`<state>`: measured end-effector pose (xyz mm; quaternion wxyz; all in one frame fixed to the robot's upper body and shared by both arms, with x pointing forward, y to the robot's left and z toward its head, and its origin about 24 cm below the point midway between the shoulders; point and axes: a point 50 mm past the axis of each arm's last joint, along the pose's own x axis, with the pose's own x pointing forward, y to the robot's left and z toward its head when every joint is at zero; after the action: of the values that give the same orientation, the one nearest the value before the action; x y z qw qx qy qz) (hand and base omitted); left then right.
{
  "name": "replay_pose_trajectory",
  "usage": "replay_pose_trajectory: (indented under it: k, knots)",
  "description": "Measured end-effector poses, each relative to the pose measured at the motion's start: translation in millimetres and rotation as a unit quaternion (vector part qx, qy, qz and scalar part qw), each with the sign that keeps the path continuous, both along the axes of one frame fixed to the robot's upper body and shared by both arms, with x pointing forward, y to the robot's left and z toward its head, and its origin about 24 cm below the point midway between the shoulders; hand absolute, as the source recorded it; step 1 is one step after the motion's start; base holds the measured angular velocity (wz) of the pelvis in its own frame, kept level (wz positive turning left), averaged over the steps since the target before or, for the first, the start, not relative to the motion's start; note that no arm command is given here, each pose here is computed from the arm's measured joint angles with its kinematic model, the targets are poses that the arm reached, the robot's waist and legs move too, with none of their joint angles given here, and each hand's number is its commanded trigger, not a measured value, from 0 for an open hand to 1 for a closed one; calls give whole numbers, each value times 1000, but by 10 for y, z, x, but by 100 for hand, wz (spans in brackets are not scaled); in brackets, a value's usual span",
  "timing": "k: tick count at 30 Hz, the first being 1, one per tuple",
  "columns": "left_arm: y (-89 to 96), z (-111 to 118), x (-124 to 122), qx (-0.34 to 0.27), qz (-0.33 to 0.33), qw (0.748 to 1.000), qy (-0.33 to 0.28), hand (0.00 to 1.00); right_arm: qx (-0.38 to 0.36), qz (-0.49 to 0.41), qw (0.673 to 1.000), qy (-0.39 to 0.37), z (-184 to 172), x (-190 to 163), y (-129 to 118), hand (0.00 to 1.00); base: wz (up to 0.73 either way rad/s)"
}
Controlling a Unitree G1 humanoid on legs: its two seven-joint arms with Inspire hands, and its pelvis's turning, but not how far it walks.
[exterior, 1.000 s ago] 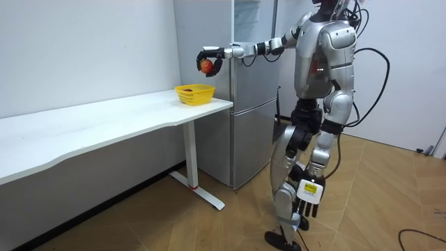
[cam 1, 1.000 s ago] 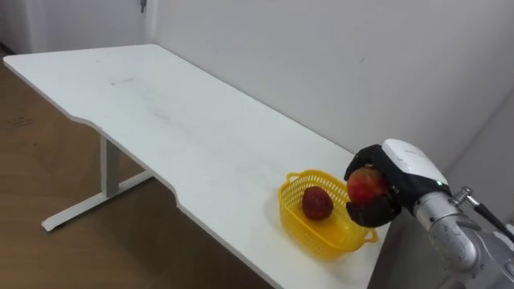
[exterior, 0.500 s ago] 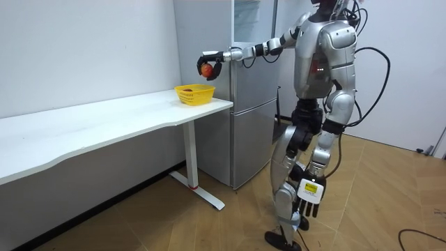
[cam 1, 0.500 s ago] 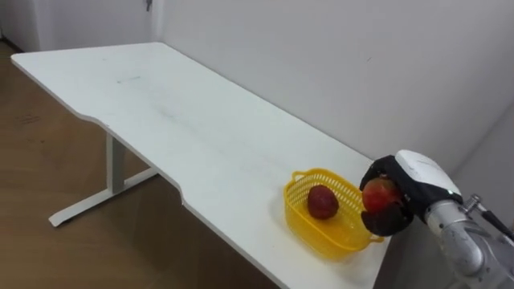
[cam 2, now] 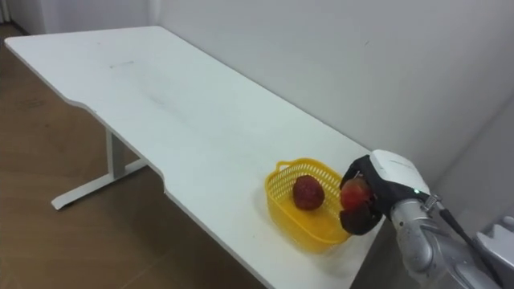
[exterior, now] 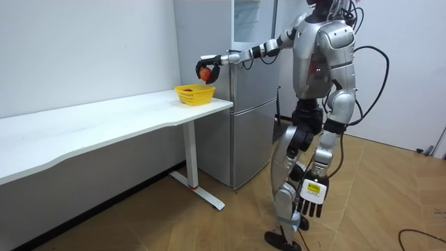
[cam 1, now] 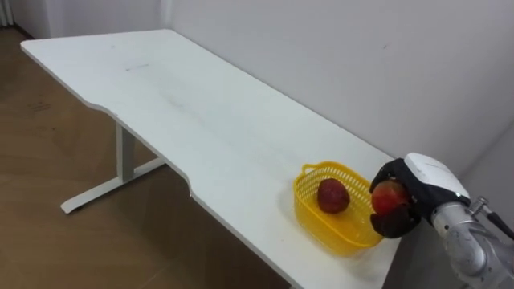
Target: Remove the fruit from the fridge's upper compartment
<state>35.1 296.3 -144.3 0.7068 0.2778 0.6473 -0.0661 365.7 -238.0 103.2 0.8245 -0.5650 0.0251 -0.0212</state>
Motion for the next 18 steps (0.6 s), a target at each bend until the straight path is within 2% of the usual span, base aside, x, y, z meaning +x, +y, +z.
replay_pose_trajectory:
  k: [6, 8, 9, 10, 18]
  knots:
    - [-6, 11, 49, 0, -4, 1000, -10, 0, -1, -7, 1000, 3, -6, -1, -12, 100, 0]
    - [-5, 11, 46, 1, -3, 1000, -9, 0, -1, -7, 1000, 3, -6, -1, -11, 88, 0]
    - [-3, 11, 41, 2, -2, 1000, -7, 0, -1, -6, 1000, 3, -8, -1, -7, 55, 0]
    - [1, 11, 32, 3, -2, 1000, -5, 0, 1, -5, 1000, 4, -15, 1, 8, 0, 0]
    - [22, 9, -9, 6, 3, 1000, 4, 0, 7, 9, 1000, 7, -76, 8, 134, 0, 0]
